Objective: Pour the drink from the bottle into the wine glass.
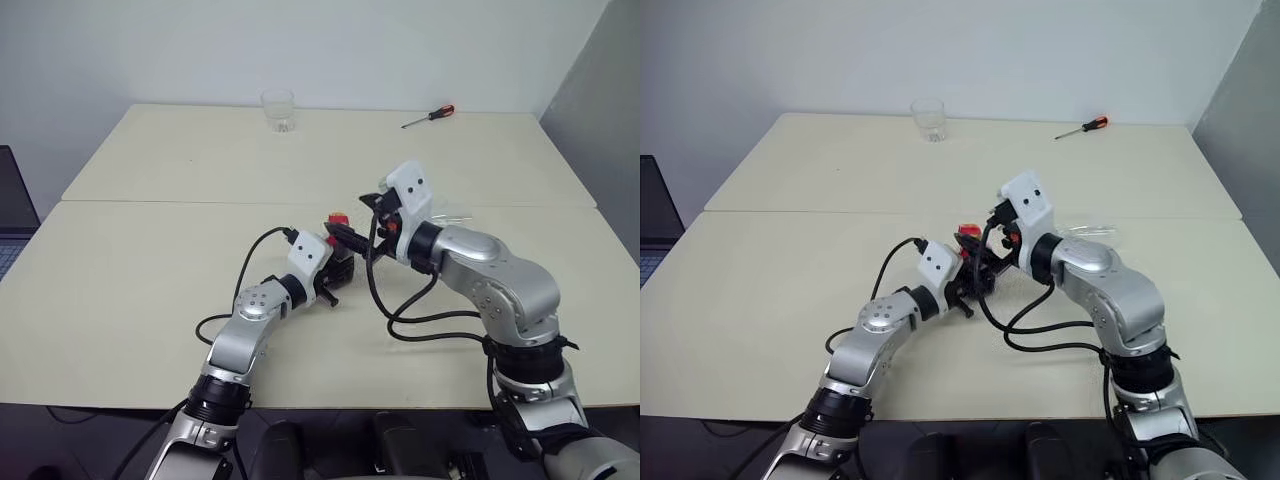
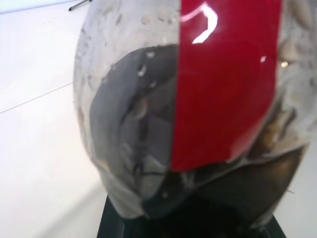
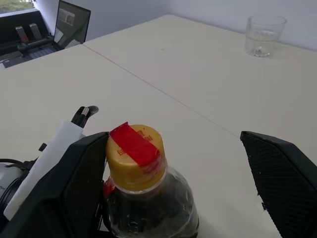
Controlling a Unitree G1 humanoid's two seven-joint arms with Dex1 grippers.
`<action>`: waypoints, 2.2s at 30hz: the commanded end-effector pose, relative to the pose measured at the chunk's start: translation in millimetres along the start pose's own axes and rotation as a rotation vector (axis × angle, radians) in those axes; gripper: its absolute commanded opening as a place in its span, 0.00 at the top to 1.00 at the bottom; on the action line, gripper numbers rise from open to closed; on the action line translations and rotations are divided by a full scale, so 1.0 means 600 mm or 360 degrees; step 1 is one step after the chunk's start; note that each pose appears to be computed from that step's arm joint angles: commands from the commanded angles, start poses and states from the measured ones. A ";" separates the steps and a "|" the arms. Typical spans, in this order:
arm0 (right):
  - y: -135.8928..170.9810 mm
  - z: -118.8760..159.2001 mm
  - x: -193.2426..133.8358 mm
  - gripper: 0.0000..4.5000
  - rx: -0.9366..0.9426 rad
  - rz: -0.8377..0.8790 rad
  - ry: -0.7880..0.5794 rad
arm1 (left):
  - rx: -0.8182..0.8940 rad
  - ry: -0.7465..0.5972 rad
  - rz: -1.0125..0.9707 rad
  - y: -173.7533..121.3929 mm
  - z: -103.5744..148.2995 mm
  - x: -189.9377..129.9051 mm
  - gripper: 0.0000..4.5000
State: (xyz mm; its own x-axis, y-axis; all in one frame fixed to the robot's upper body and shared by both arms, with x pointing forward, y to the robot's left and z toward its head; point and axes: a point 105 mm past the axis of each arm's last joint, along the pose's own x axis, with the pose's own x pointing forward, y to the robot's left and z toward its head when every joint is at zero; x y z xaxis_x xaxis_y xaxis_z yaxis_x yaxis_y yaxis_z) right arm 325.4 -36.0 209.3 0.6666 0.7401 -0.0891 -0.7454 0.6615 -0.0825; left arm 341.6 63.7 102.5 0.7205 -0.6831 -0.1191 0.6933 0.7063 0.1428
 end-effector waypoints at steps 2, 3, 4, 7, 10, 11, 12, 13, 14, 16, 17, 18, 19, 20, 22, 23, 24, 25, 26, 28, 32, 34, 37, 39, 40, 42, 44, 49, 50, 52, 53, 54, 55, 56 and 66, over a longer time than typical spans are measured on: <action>0.003 0.014 -0.017 0.00 -0.0029 0.0010 -0.0049 | 0.0020 -0.0056 -0.0001 0.002 0.015 0.001 0.83; 0.004 0.013 -0.018 0.00 -0.0032 0.0014 -0.0044 | 0.0020 -0.0055 -0.0002 0.002 0.015 0.001 0.83; 0.005 0.012 -0.018 0.00 -0.0034 0.0017 -0.0042 | 0.0020 -0.0055 -0.0002 0.002 0.015 0.000 0.83; 0.008 0.011 -0.018 0.00 -0.0041 0.0033 -0.0035 | 0.0022 -0.0053 -0.0003 0.002 0.015 0.000 0.83; 0.017 0.012 -0.019 0.00 -0.0052 0.0087 -0.0039 | 0.0023 -0.0052 -0.0001 0.002 0.014 -0.001 0.83; 0.019 0.014 -0.019 0.00 -0.0053 0.0098 -0.0047 | 0.0022 -0.0051 0.0000 0.002 0.014 -0.001 0.83; 0.020 0.017 -0.018 0.00 -0.0053 0.0100 -0.0058 | 0.0021 -0.0051 0.0001 0.002 0.014 -0.001 0.83; 0.020 0.019 -0.018 0.00 -0.0053 0.0097 -0.0065 | 0.0021 -0.0051 0.0001 0.002 0.014 -0.001 0.83; 0.020 0.021 -0.015 0.00 -0.0053 0.0096 -0.0072 | 0.0021 -0.0051 0.0001 0.002 0.014 -0.001 0.83; 0.023 0.025 -0.011 0.00 -0.0052 0.0106 -0.0084 | 0.0021 -0.0052 0.0000 0.001 0.014 -0.001 0.83; 0.025 0.026 -0.008 0.00 -0.0053 0.0111 -0.0088 | 0.0020 -0.0052 -0.0001 0.001 0.014 0.000 0.83; 0.026 0.027 -0.005 0.00 -0.0054 0.0113 -0.0089 | 0.0020 -0.0053 -0.0001 0.001 0.014 0.000 0.83; 0.028 0.027 -0.001 0.00 -0.0063 0.0124 -0.0091 | 0.0019 -0.0054 -0.0002 0.000 0.015 0.000 0.83; 0.030 0.026 0.002 0.00 -0.0069 0.0135 -0.0090 | 0.0019 -0.0054 -0.0002 0.000 0.015 0.001 0.83; 0.030 0.025 0.012 0.00 -0.0070 0.0127 -0.0093 | 0.0018 -0.0056 -0.0001 0.000 0.015 0.000 0.83; 0.029 0.025 0.016 0.00 -0.0070 0.0118 -0.0095 | 0.0018 -0.0056 0.0000 0.000 0.015 0.000 0.83; 0.027 0.025 0.020 0.00 -0.0071 0.0109 -0.0099 | 0.0018 -0.0056 0.0001 0.000 0.015 0.000 0.83; 0.026 0.025 0.024 0.00 -0.0073 0.0100 -0.0104 | 0.0018 -0.0056 0.0002 0.000 0.015 0.000 0.83; 0.024 0.027 0.029 0.00 -0.0074 0.0088 -0.0112 | 0.0018 -0.0057 0.0002 0.000 0.015 0.000 0.83; 0.020 0.028 0.036 0.00 -0.0079 0.0067 -0.0120 | 0.0019 -0.0058 0.0002 -0.001 0.015 0.000 0.83; 0.014 0.030 0.050 0.00 -0.0093 0.0038 -0.0134 | 0.0023 -0.0058 0.0006 0.002 0.016 -0.001 0.83; 0.010 0.030 0.054 0.00 -0.0099 0.0022 -0.0134 | 0.0024 -0.0058 0.0007 0.002 0.016 -0.001 0.83; 0.005 0.030 0.061 0.00 -0.0105 -0.0011 -0.0135 | 0.0022 -0.0057 0.0008 0.002 0.016 -0.001 0.83; 0.001 0.030 0.064 0.00 -0.0103 -0.0030 -0.0139 | 0.0021 -0.0057 0.0008 0.002 0.016 -0.001 0.83; 0.000 0.030 0.064 0.00 -0.0102 -0.0037 -0.0140 | 0.0021 -0.0057 0.0008 0.002 0.016 -0.001 0.83; -0.004 0.029 0.065 0.00 -0.0099 -0.0056 -0.0138 | 0.0021 -0.0057 0.0008 0.002 0.016 -0.001 0.83; -0.010 0.028 0.064 0.00 -0.0092 -0.0080 -0.0136 | 0.0021 -0.0056 0.0009 0.002 0.016 -0.001 0.83; -0.026 0.022 0.050 0.00 -0.0087 -0.0130 -0.0122 | 0.0022 -0.0057 0.0007 0.002 0.016 -0.002 0.83; -0.029 0.021 0.046 0.00 -0.0085 -0.0139 -0.0119 | 0.0022 -0.0057 0.0007 0.002 0.016 -0.002 0.83; -0.032 0.019 0.040 0.00 -0.0081 -0.0148 -0.0115 | 0.0024 -0.0056 0.0007 0.002 0.016 -0.002 0.83; -0.034 0.018 0.037 0.00 -0.0080 -0.0154 -0.0111 | 0.0024 -0.0055 0.0007 0.002 0.016 -0.001 0.83; -0.037 0.017 0.033 0.00 -0.0081 -0.0163 -0.0107 | 0.0024 -0.0055 0.0006 0.002 0.015 -0.001 0.83; -0.039 0.017 0.029 0.00 -0.0079 -0.0172 -0.0104 | 0.0023 -0.0055 0.0004 0.002 0.015 -0.001 0.83; -0.041 0.017 0.025 0.00 -0.0077 -0.0180 -0.0103 | 0.0023 -0.0054 0.0002 0.001 0.015 -0.001 0.83; -0.047 0.014 -0.007 0.00 -0.0070 -0.0212 -0.0072 | 0.0021 -0.0051 -0.0009 0.001 0.015 -0.001 0.83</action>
State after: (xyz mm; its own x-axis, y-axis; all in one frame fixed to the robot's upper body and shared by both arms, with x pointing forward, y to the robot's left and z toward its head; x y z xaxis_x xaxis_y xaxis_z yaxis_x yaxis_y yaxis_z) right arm 336.9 -33.0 206.7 0.6937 0.7163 -0.0749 -0.7193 0.6840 -0.1213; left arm 341.6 61.5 103.5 0.7161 -0.6880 -0.1179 0.6978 0.7014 0.1455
